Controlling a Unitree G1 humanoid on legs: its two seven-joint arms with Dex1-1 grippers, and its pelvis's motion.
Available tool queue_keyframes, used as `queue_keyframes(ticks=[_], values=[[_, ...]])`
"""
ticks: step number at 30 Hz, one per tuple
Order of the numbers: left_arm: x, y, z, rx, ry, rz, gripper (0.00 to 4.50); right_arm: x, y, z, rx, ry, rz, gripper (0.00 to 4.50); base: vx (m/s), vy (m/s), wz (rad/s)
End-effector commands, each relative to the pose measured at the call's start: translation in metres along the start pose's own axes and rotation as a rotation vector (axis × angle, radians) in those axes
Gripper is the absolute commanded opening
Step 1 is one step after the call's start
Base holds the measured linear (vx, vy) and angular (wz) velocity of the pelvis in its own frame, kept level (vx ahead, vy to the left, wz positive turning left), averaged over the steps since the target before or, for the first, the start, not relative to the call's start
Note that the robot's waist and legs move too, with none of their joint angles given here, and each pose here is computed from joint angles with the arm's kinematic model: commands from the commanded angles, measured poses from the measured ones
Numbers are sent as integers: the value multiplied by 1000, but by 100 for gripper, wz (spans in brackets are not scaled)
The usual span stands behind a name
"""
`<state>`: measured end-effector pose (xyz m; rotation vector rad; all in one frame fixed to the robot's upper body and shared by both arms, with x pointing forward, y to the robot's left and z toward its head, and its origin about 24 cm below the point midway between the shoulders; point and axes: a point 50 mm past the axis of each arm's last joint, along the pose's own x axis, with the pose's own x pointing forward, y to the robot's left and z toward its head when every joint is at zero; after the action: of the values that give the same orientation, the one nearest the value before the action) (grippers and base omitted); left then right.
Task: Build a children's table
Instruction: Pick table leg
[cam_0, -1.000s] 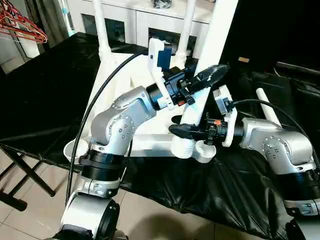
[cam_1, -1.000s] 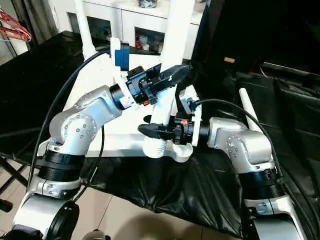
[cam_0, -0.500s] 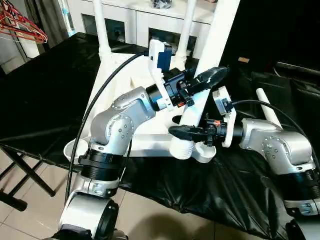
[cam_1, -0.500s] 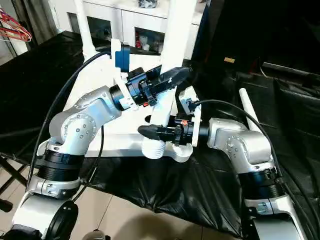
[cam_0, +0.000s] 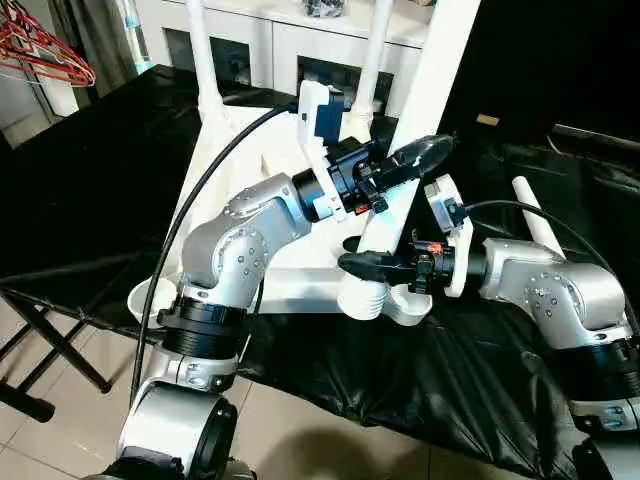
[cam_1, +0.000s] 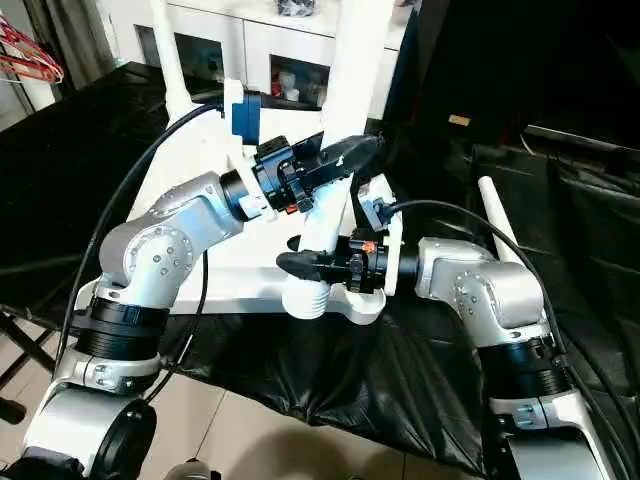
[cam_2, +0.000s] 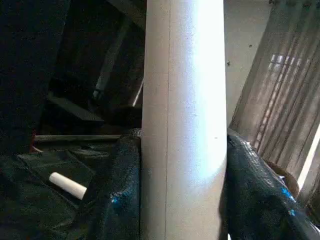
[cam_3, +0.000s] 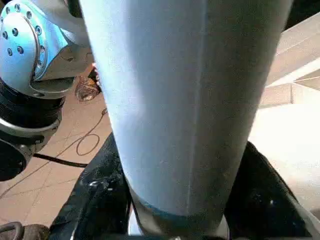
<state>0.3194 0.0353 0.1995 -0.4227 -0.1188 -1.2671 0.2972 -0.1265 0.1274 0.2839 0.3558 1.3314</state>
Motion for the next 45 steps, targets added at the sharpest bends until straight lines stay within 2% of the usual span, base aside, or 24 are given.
queue_keyframes(ticks=[1, 2, 5, 9, 12, 15, 17, 18, 20, 21, 22, 24, 25, 27, 29, 30, 36, 38, 39, 41, 42, 45], values=[[6, -3, 4, 26, 6, -18, 181, -8, -4, 4, 1, -7, -42, 195, 0, 0, 0], [6, -3, 4, 25, 8, -10, 237, -8, -4, 4, 0, -9, -44, 195, 0, 0, 0], [7, -5, 3, -5, 18, -46, 259, -7, -5, 5, -6, -22, -56, 193, 0, 0, 0], [9, -7, 8, 44, -27, -35, 292, -6, -6, 6, -14, -52, -75, 191, 0, 0, 0], [11, -2, 19, 108, -117, 44, 303, -4, -8, 6, -20, -101, -116, 190, 0, 0, 0], [6, 10, 30, 158, -171, 161, 303, -7, -13, 6, -23, -154, -191, 189, 0, 0, 0], [2, 16, 34, 146, -181, 187, 303, -9, -15, 7, -35, -168, -227, 189, 0, 0, 0], [-6, 26, 38, 146, -171, 229, 303, -14, -21, 7, -55, -198, -316, 189, 0, 0, 0], [-10, 30, 38, 164, -147, 248, 303, -17, -25, 7, -60, -212, -364, 189, 0, 0, 0], [-15, 34, 33, 203, -92, 250, 303, -23, -30, 6, -73, -223, -431, 189, 0, 0, 0], [-25, 39, 19, 286, 50, 225, 303, -32, -35, 4, -105, -223, -532, 189, 0, 0, 0], [-34, 40, 2, 300, 188, 178, 303, -38, -38, 1, -136, -204, -597, 189, 0, 0, 0], [-34, 40, 2, 300, 188, 178, 303, -38, -38, 1, -136, -204, -597, 189, 0, 0, 0], [-49, 41, -30, 312, 415, 105, 303, -43, -40, -3, -168, -184, -668, 189, 0, 0, 0], [-58, 41, -47, 313, 522, 68, 303, -46, -41, -6, -183, -174, -706, 189, 0, 0, 0], [-59, 41, -49, 313, 531, 65, 303, -46, -41, -6, -184, -173, -709, 189, 0, 0, 0], [-73, 44, -88, 263, 697, -12, 303, -43, -42, -14, -206, -146, -765, 189, 0, 0, 0], [-74, 44, -91, 259, 713, -13, 303, -42, -42, -15, -206, -145, -766, 189, 0, 0, 0], [-81, 48, -104, 265, 782, -12, 303, -40, -41, -19, -207, -132, -767, 189, 0, 0, 0], [-83, 49, -108, 264, 797, -5, 303, -39, -41, -20, -205, -132, -765, 189, 0, 0, 0], [-84, 50, -111, 263, 806, 2, 275, -38, -40, -20, -204, -133, -763, 189, 0, 0, 0], [-85, 51, -113, 260, 811, 8, 257, -37, -39, -20, -201, -135, -760, 189, 0, 0, 0]])
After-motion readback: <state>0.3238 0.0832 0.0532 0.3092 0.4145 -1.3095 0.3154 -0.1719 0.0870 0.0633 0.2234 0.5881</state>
